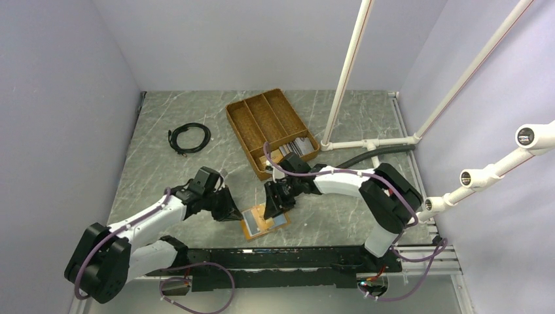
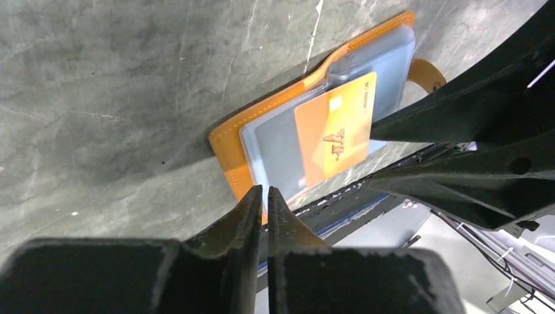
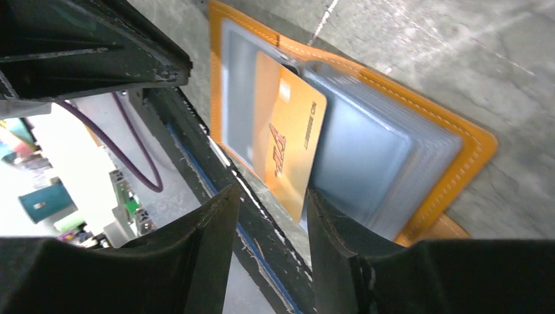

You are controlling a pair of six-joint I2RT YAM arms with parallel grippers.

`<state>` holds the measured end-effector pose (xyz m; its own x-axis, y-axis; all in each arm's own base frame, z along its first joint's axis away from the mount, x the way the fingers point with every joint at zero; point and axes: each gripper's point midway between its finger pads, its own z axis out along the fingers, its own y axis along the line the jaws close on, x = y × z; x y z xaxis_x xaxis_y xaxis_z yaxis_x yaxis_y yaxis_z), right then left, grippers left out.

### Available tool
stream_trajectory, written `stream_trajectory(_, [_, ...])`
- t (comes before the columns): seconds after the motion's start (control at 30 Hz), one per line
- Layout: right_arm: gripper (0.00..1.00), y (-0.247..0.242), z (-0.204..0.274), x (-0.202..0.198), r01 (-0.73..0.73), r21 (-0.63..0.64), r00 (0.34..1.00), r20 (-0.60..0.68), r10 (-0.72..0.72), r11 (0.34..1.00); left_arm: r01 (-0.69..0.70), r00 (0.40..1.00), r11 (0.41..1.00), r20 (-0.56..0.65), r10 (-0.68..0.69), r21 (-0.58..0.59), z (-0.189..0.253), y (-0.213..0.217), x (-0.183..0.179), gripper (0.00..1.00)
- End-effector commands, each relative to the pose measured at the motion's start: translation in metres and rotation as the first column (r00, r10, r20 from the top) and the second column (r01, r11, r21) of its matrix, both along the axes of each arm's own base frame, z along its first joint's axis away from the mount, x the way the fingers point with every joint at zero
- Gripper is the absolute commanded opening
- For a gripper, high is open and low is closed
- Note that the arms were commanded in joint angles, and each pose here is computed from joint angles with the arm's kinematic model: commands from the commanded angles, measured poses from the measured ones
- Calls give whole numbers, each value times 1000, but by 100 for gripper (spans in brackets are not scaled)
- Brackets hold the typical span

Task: Put the credit cards into the card holder
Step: Insert the credit card into the card holder.

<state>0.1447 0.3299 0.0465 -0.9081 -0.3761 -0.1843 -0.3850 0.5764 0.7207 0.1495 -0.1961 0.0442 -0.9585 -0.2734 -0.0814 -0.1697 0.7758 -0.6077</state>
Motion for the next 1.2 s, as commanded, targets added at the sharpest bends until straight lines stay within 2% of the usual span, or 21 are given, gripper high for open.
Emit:
stream_trajectory(0.0, [46, -29, -17, 5, 35, -148, 996, 88, -22, 988, 17, 999, 1000, -30, -16, 17, -4, 4, -9, 8])
stream_trajectory(0.1, [46, -28, -17, 5, 30, -170, 993, 115, -10, 985, 19, 997, 1000, -75, -20, -10, -18, 0, -15, 0])
stream_trajectory(0.33, [36, -2, -22, 0, -15, -124, 993, 111, 29, 992, 20, 995, 1000, -94, -19, 9, -31, -1, -16, 0])
stream_trajectory(0.67, [32, 62, -11, -26, -100, -64, 986, 127, 108, 993, 21, 994, 1000, -103, -20, 13, -41, -6, -22, 0])
stream_trajectory(0.77, [31, 59, -14, -26, -87, -86, 987, 126, 97, 993, 20, 996, 1000, -89, -18, 19, -36, -5, -20, 0])
stream_trajectory(0.93, [38, 30, 4, 3, 5, -204, 954, 293, 56, 979, 19, 999, 996, -44, -16, 81, -22, 6, -17, 0])
stream_trajectory(1.03, [42, 16, 10, 11, 43, -241, 943, 331, 40, 969, 31, 999, 996, -9, -31, 89, -10, 7, -13, 0])
stream_trajectory(1.17, [46, 15, 5, 8, 52, -233, 948, 316, 25, 971, 49, 998, 998, 35, -50, 29, 7, -4, -6, 2])
